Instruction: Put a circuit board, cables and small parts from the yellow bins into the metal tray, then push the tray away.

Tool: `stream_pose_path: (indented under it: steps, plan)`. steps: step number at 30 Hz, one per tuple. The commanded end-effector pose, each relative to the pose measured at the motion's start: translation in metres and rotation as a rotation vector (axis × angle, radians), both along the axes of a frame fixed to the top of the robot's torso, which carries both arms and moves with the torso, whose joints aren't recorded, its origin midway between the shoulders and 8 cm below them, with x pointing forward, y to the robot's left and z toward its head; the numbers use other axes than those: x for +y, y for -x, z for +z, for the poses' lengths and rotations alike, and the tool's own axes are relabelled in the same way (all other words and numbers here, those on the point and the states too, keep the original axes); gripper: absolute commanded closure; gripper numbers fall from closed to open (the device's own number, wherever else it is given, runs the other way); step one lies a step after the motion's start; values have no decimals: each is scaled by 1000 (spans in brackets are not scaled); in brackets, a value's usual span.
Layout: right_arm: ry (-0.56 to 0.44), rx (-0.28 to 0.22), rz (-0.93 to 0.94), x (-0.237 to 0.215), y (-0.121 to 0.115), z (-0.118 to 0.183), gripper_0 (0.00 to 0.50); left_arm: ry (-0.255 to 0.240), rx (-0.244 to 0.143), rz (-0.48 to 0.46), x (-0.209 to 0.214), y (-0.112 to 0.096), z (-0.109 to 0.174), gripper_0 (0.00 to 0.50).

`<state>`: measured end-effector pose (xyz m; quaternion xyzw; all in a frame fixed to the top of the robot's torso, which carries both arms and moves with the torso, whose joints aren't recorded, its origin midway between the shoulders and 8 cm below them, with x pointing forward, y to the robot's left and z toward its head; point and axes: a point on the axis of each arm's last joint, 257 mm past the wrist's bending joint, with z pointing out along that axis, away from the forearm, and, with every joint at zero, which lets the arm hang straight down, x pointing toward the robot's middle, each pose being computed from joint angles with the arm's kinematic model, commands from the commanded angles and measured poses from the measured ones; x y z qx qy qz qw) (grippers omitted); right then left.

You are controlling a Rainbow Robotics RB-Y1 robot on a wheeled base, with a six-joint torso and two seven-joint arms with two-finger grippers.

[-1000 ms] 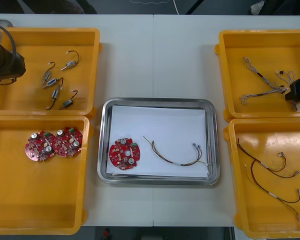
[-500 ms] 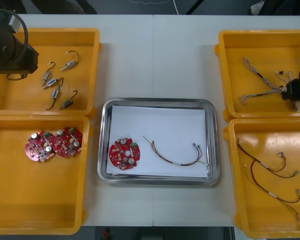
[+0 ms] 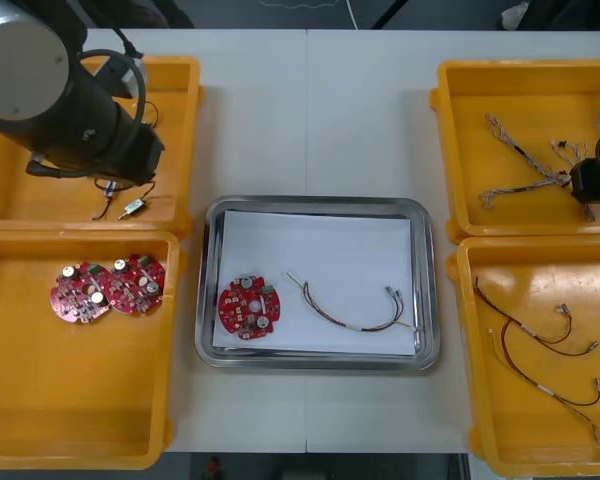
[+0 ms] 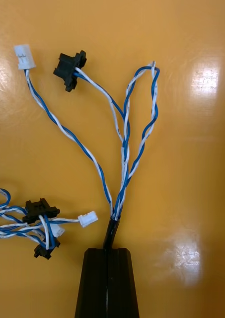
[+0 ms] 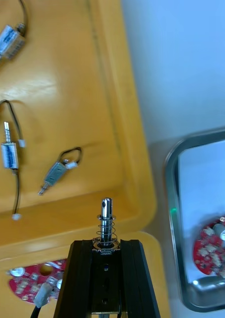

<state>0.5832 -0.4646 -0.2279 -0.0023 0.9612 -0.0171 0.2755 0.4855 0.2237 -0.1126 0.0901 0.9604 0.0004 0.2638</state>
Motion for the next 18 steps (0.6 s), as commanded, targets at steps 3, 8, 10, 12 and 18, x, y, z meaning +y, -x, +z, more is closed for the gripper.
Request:
stream_pose_path:
  steps: [3, 8, 10, 12, 18]
  plan:
    - [-22, -17, 22, 7, -3, 11, 500, 129, 18, 8, -69, 20, 10, 494]
    - [-16, -33, 38, 4, -2, 31, 500, 123, 41, -36, -95, 31, 2, 494]
    - [-6, -36, 52, 4, -1, 43, 500, 112, 47, -53, -105, 33, -3, 494]
    - [0, -39, 59, 4, 1, 54, 500, 106, 49, -64, -113, 33, -8, 494]
    - [29, -43, 90, 7, 10, 87, 500, 103, 66, -97, -139, 29, -29, 493]
